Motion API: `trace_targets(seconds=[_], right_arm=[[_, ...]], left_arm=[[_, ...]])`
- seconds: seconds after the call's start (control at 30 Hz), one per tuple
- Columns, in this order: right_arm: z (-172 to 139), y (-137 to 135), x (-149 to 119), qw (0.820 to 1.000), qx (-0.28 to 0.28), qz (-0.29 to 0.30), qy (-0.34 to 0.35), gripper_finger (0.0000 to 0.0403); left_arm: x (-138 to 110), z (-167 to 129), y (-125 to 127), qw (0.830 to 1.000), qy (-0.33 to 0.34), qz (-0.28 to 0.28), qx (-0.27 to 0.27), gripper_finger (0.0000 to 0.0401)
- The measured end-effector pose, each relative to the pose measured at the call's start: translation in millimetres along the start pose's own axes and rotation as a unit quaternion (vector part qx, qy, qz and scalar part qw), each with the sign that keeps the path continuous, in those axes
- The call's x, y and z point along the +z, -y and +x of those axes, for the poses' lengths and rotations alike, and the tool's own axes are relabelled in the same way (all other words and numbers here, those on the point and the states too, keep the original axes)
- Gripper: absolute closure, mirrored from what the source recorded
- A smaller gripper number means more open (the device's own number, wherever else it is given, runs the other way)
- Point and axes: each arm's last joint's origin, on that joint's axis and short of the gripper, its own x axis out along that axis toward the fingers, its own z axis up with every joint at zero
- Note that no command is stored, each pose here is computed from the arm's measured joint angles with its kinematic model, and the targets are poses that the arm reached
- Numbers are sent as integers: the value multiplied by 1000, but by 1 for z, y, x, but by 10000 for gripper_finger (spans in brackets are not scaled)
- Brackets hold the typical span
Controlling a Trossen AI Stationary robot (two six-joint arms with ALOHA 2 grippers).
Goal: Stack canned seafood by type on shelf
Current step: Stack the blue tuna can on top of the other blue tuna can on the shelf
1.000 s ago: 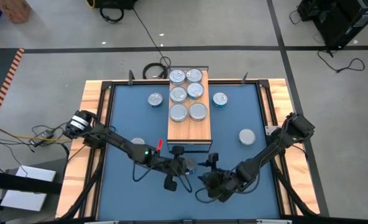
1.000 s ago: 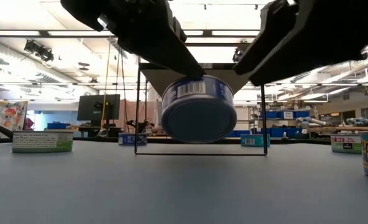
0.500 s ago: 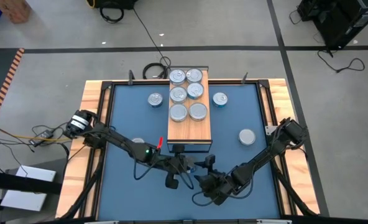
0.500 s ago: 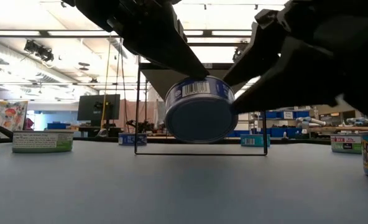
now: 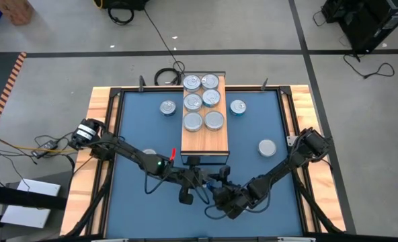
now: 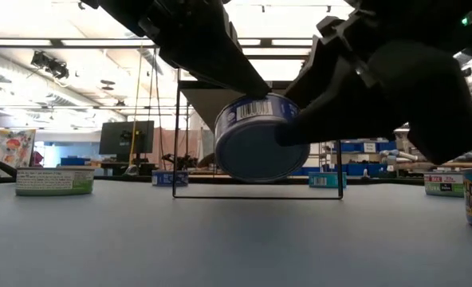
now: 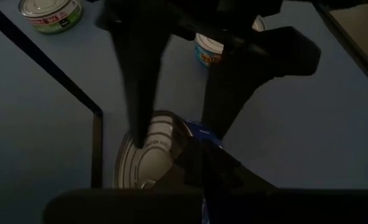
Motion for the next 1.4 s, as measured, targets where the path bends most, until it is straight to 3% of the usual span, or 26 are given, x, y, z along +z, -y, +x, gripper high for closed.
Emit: trace_targets(seconds=[0.2,0.23,0.47,0.8,0.93,1.13,1.4], right_arm=[[-4,-4,3,1000,14,10,15,273],[-5,-5,3,1000,16,8,16,278],[-9,-8,4,1000,18,-2,22,278],[-11,-10,4,999,29,0,23,278],[-12,-10,8,998,52,8,26,278],[-16,-7,22,998,66,-20,13,278],[-28,4,48,992,90,-82,-25,278]], left_arm=[[2,0,0,1000,10,-2,-2,392],[3,0,1,1000,11,-2,-6,387],[4,-7,8,1000,12,4,-18,340],[9,-56,35,999,32,19,-24,265],[-7,-61,47,998,56,21,-28,260],[-35,-62,45,993,108,-30,-44,262],[-44,-91,35,969,216,-61,-101,274]])
